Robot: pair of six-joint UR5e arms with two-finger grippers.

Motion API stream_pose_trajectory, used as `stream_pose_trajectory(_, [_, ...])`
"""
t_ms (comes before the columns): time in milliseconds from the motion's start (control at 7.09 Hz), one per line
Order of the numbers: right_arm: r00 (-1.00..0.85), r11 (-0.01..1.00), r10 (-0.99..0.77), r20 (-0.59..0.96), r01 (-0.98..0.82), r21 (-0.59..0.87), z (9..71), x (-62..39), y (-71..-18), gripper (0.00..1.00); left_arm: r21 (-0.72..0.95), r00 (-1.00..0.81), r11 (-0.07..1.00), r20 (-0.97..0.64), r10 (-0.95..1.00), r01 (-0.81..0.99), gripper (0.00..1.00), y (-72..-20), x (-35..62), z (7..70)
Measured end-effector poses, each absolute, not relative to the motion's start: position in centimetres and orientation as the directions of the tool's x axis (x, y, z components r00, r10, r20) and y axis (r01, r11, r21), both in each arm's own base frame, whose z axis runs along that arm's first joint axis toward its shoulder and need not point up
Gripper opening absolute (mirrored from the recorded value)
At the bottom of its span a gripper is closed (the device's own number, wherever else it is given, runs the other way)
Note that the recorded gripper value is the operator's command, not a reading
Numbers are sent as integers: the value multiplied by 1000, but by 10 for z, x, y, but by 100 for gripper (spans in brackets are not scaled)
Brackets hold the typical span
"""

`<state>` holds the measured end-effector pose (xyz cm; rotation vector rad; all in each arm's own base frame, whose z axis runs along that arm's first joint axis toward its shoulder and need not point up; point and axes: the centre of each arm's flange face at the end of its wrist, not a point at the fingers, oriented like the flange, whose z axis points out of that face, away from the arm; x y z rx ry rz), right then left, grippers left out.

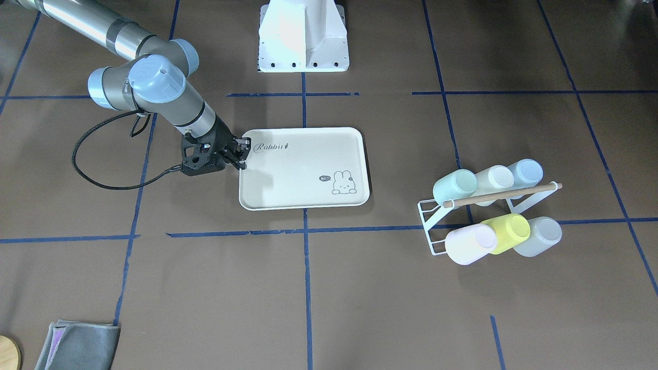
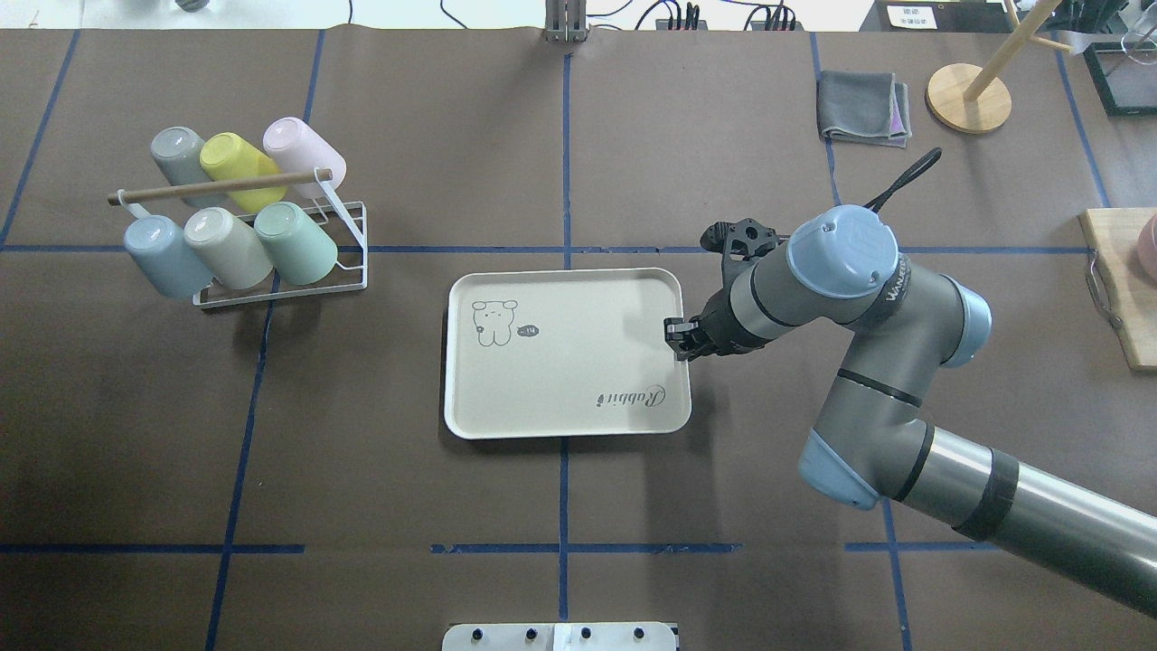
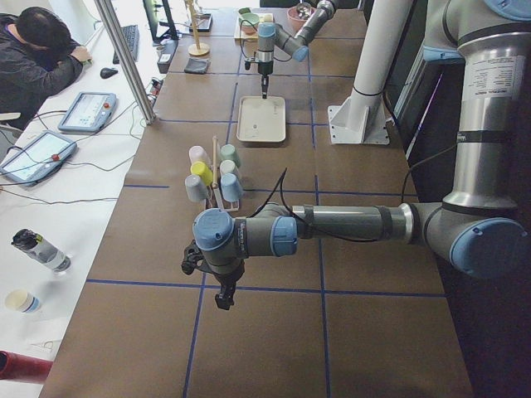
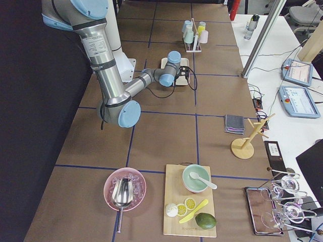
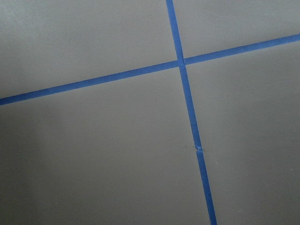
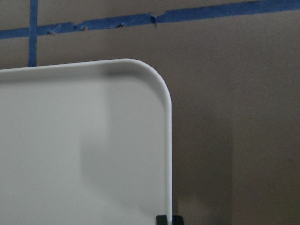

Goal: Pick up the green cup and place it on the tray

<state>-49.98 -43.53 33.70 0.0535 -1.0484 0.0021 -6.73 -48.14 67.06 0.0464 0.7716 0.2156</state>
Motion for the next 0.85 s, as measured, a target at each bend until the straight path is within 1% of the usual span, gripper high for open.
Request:
stream_pose_trajectory(564, [512,999,-33,858,-21,51,344,-510,-423,0,120,695,976,-687,214,-183,100,-482,-64,671])
stream_pose_trajectory(846, [515,999,-33,857,-18,49,346,-510,-421,3,119,694,976,-687,214,-183,100,-482,-64,671])
